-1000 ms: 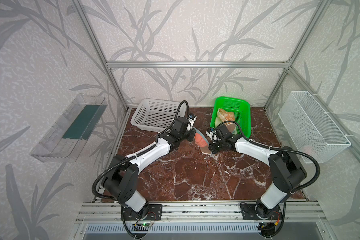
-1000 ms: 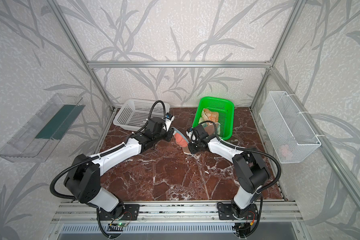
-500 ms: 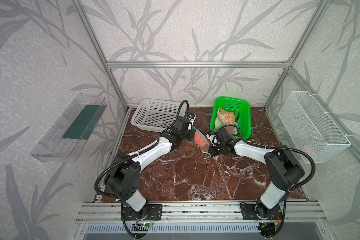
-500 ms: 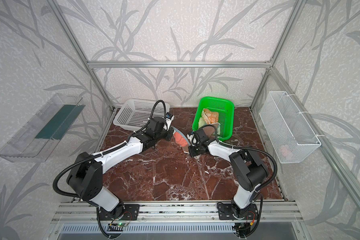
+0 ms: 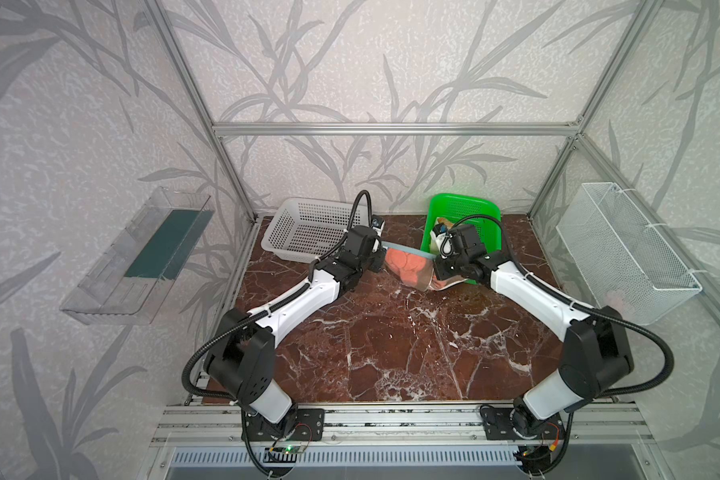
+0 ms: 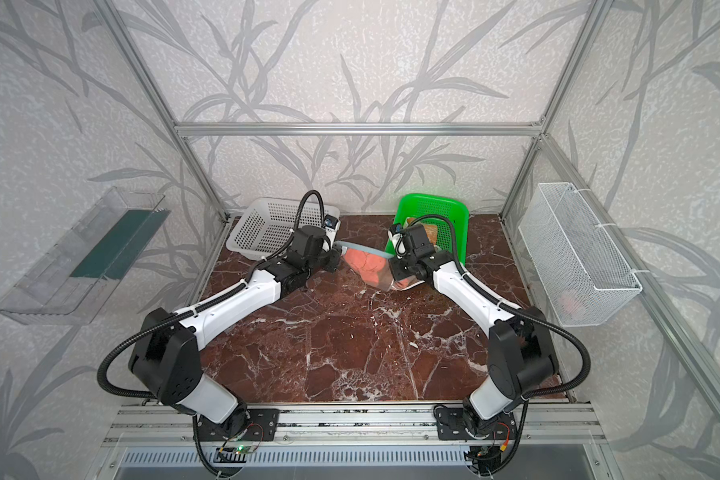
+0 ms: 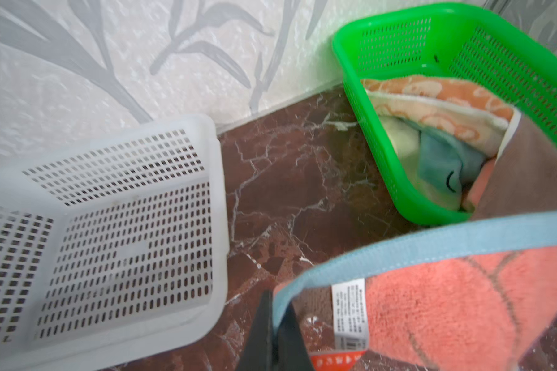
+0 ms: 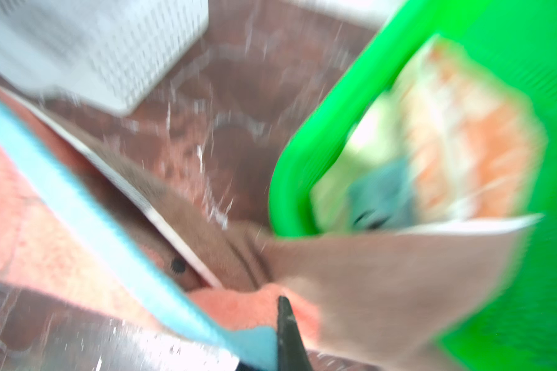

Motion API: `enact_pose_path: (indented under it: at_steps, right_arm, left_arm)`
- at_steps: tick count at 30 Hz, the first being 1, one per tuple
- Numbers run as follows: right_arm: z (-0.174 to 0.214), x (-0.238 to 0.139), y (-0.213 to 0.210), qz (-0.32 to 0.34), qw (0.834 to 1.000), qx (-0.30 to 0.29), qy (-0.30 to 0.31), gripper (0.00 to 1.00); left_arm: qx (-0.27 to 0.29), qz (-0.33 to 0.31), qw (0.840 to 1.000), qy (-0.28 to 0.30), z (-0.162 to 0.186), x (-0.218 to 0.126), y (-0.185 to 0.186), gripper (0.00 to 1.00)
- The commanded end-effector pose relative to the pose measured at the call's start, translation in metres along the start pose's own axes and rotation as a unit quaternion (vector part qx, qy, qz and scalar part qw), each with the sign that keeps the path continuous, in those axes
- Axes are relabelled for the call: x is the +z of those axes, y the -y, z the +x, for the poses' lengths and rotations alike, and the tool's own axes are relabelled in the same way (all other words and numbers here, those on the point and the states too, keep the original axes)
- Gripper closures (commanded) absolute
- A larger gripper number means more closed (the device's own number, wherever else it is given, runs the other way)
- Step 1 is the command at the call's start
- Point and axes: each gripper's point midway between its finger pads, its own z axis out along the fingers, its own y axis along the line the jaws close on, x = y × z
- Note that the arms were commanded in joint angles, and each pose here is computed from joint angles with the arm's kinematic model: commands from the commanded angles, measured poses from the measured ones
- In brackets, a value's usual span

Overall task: Fold and stack the towels
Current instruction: 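Lift the towel with both grippers and spread its edge apart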

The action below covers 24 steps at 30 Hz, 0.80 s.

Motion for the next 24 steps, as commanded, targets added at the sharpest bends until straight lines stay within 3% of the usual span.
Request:
enact_pose_path:
  at_steps: [1,11,24]
  right_arm:
    - [-0.049,-0.044,0.021,0.064,0.995,-0.058,0.056,1.0]
    - [-0.155,-0.15,0.024,0.09,0.966,-0.081,0.228,1.0]
    - [-0.212,-0.269,-0.001,0.04,0.924,-0.107,0.365,1.0]
  left_arm:
    - [0.003,-0.029,0.998,0.061,-0.057,-0.038,-0.02,1.0]
    - [0.013,-0.05,0.984,0.171,-0.148,-0.142,-0.047,1.0]
    - [0.004,0.042,0.962,0.269,-0.202,-0.253,-0.038,1.0]
